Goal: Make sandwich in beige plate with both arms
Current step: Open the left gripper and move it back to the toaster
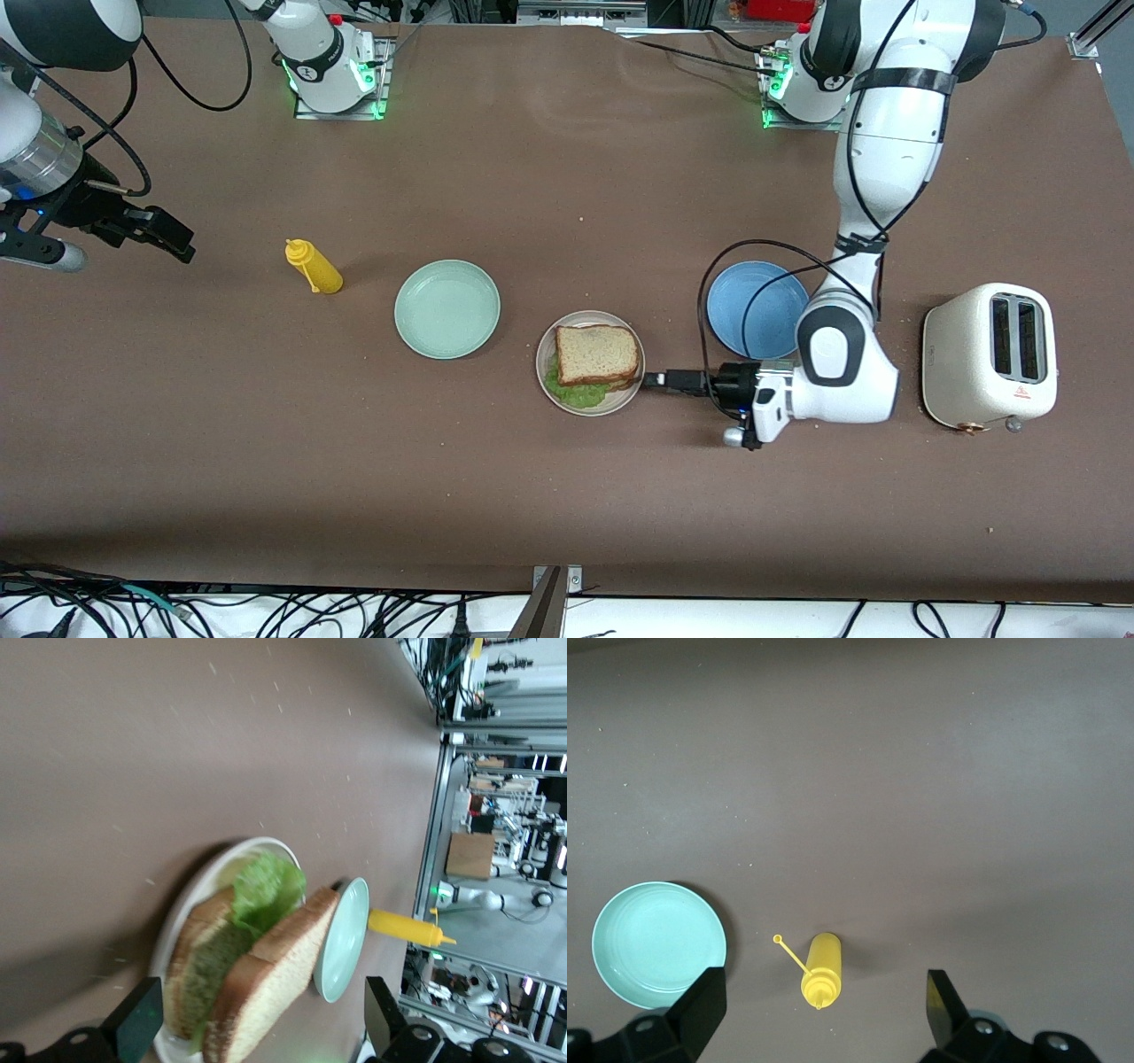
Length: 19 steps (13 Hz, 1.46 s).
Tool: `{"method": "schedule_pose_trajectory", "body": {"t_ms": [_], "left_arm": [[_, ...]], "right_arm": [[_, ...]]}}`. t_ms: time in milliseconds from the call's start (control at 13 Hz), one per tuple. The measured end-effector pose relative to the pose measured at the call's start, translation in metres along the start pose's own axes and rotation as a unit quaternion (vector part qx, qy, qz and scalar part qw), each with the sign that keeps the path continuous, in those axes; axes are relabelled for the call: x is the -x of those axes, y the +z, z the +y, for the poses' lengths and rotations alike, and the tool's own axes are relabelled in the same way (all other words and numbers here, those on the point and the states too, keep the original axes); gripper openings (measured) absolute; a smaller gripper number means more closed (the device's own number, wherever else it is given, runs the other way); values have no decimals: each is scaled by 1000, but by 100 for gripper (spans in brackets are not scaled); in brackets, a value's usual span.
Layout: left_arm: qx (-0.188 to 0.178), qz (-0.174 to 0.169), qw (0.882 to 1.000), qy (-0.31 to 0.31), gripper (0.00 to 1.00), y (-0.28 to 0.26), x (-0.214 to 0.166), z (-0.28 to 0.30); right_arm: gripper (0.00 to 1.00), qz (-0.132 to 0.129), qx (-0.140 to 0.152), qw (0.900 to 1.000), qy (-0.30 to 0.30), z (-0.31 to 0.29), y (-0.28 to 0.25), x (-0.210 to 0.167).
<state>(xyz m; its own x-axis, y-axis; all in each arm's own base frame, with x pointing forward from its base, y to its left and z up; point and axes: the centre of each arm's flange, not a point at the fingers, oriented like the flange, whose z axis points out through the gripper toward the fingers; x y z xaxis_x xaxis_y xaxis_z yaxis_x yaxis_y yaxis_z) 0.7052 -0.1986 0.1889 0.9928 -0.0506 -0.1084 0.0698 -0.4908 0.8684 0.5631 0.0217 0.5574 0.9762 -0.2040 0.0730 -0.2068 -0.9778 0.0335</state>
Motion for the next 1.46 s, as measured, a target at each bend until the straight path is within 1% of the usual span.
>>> {"method": "schedule_pose_trajectory", "body": {"t_ms": [154,308,539,616,693,770,925,1002,1156,1233,1387,1464], "left_arm": [[-10,38,999,-1,100,-55,-12,-3],[-7,81,997,-16,100,-118,-20,-9],[-8,146,988,-42,100,-215,-22,-44],[-21,162,985,-49,100,-244,-20,-58],[-49,169,983,-53,100,-267,-15,-70],[-89,162,981,-52,100,-283,-10,-77],[-171,134,975,-33,100,-302,-5,-73],[-214,122,969,-18,100,-313,-4,-62],[-290,110,951,-8,100,-339,-1,-28],[-327,104,939,-6,100,-346,2,-6],[-398,86,913,3,100,-334,5,41],[-428,78,900,7,100,-322,6,61]], "right_arm": [[100,-1,0,1000,0,0,0,0],[100,-2,0,1000,-1,-1,1,0],[100,-4,0,1000,-1,-1,3,0],[100,-4,1,1000,-1,-2,4,0],[100,-5,1,1000,-1,-2,4,0],[100,-6,1,1000,-1,-2,5,-1],[100,-7,1,1000,-2,-2,6,-1],[100,-8,1,1000,-2,-2,7,-1],[100,-11,1,1000,-3,-4,10,-2],[100,-12,2,1000,-3,-4,11,-2],[100,-14,2,1000,-4,-5,13,-2],[100,-15,2,1000,-4,-5,14,-3]]}}
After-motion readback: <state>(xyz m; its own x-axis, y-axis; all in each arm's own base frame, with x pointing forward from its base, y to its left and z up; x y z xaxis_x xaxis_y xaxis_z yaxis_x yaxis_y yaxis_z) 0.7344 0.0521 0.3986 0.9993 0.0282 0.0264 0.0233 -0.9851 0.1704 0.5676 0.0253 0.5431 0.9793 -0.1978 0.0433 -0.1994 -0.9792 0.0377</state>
